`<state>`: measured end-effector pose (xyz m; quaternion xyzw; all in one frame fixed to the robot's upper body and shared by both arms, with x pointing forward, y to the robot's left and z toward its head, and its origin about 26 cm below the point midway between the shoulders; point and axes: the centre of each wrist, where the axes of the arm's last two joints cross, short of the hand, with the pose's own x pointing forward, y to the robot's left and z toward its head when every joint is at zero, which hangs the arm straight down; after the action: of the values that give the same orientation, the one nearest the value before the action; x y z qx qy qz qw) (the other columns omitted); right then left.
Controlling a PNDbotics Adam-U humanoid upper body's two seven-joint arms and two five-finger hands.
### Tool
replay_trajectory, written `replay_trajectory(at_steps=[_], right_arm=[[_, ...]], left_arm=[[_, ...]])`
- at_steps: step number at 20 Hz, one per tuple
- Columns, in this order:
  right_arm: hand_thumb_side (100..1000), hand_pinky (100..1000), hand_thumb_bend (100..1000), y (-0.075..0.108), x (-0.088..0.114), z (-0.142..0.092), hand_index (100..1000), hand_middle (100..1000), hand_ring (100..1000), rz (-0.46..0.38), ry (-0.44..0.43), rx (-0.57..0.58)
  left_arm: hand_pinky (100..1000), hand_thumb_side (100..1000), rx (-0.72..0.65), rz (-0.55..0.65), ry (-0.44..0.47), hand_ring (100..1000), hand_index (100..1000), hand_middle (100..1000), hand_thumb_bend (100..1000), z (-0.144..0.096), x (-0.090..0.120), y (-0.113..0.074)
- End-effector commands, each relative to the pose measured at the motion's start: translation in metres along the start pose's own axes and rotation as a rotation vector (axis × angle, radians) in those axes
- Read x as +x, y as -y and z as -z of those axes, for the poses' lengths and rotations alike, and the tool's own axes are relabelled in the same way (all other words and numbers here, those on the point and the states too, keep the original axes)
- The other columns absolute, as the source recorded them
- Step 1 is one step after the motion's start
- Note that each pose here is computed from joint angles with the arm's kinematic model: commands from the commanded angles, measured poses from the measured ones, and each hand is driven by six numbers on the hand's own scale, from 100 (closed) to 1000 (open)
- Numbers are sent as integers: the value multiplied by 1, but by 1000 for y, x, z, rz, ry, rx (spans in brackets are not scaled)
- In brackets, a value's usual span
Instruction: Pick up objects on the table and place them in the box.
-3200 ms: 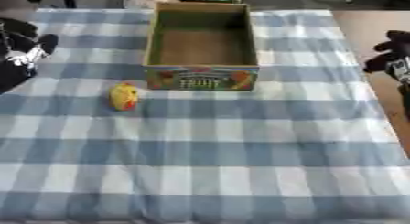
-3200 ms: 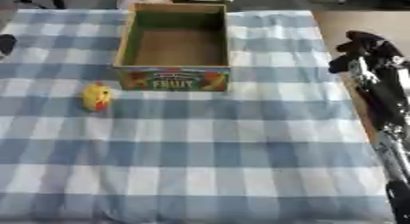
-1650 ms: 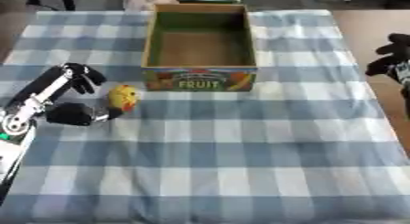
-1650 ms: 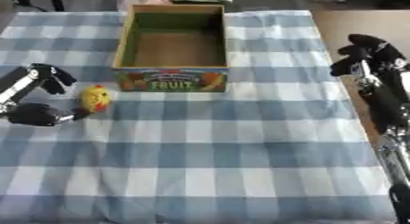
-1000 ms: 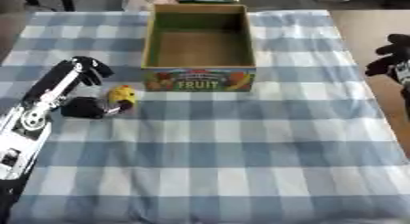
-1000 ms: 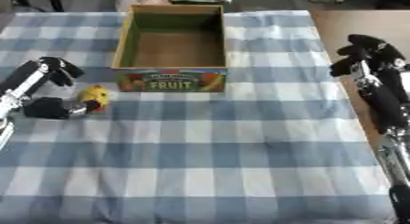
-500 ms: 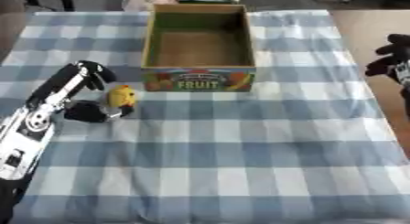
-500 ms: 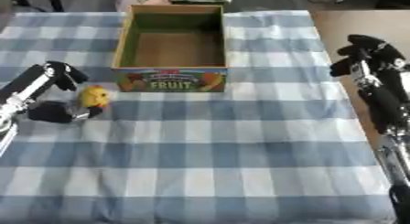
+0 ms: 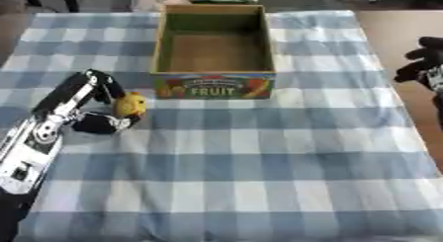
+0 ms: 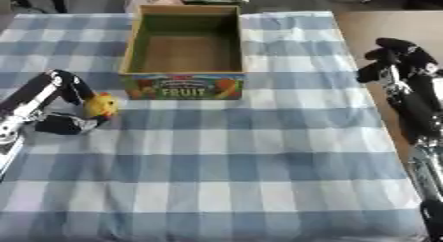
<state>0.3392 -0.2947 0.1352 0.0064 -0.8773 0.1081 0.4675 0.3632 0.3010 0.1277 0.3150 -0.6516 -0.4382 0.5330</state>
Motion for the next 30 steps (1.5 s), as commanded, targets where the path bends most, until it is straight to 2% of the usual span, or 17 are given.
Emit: replay_trajectory(at_steps=[1,3,5,15,19,22,26,30], right_arm=[[441,572,100,3,5,4,784,610,568,-8,21,7],[441,572,100,3,5,4,784,610,568,-8,21,6],[441,572,100,3,5,4,784,610,568,-8,20,6],[441,572,100,4,5,4,784,610,569,-10,20,5],[441,572,100,4,5,3,784,610,569,-11,19,3],[441,573,100,5,5,3,784,610,569,-12,17,3],[440,572,100,5,5,3,784,610,569,-14,15,3],[440,572,100,5,5,3,784,610,569,-14,14,5]], left_arm=[[567,100,23,29,5,455,524,436,312,2,1,-8],[553,100,31,33,2,428,493,405,234,2,1,-9],[548,100,43,34,-3,415,476,389,195,2,0,-9],[514,100,112,35,2,356,403,319,153,2,3,-15],[479,100,200,56,17,298,321,237,101,2,8,-31],[459,100,274,94,30,261,271,188,100,3,13,-46],[452,100,351,118,67,255,264,181,100,7,23,-69],[448,100,424,140,126,256,265,181,100,14,43,-95]])
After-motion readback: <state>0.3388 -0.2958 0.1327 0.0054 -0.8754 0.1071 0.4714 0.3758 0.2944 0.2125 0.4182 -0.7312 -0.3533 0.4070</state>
